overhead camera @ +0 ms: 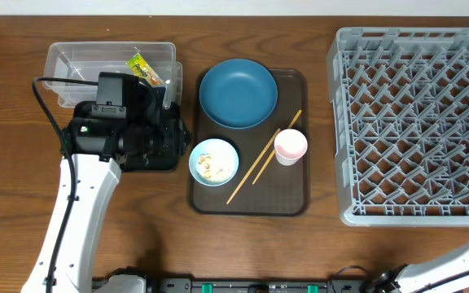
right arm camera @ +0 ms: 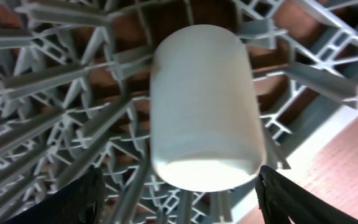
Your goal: Sort waste into correct bins and load items into the dishwasher rack
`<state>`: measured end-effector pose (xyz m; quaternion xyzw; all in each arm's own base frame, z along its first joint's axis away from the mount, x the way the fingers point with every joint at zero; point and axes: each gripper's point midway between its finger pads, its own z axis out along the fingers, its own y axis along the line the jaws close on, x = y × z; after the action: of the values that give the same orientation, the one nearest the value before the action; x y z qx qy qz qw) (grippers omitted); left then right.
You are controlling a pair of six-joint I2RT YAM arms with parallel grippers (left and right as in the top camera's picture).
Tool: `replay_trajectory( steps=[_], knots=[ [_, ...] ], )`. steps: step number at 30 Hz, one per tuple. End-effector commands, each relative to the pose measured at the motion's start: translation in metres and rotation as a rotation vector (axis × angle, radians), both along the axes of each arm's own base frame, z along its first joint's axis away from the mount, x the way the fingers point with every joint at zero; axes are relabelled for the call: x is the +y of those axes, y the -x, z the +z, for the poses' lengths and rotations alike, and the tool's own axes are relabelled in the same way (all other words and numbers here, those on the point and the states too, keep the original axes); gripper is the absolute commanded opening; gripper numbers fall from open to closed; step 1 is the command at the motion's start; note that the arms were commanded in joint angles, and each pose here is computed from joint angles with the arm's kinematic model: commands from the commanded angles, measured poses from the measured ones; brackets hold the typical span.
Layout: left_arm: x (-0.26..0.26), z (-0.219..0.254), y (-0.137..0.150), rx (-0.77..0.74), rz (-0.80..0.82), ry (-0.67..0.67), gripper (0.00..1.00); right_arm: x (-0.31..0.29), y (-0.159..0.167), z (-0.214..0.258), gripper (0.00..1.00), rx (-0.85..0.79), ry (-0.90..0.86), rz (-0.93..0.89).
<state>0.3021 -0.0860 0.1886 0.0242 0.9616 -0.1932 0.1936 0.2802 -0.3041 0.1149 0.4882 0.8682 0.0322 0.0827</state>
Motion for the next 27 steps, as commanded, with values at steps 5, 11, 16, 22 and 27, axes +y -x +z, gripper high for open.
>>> replay_trajectory(
  steps=[5,11,16,22,27],
  knots=[
    [0.002,0.006,-0.001,-0.025,-0.005,-0.015,0.63,0.013,-0.036,0.086,0.77,-0.272,0.140,0.090],
    [0.002,0.007,-0.002,-0.030,-0.005,-0.013,0.63,0.056,-0.050,0.168,0.76,-0.477,0.261,0.248],
    [-0.010,0.013,-0.007,-0.071,-0.038,0.008,0.66,0.124,-0.065,0.201,0.76,-0.582,0.254,0.468],
    [-0.051,0.019,-0.021,-0.161,-0.140,0.032,0.67,0.194,-0.078,0.193,0.80,-0.533,0.204,0.644],
    [-0.091,0.002,-0.038,-0.167,-0.165,0.037,0.67,0.225,-0.085,0.185,0.80,-0.462,0.255,0.734]
  ],
)
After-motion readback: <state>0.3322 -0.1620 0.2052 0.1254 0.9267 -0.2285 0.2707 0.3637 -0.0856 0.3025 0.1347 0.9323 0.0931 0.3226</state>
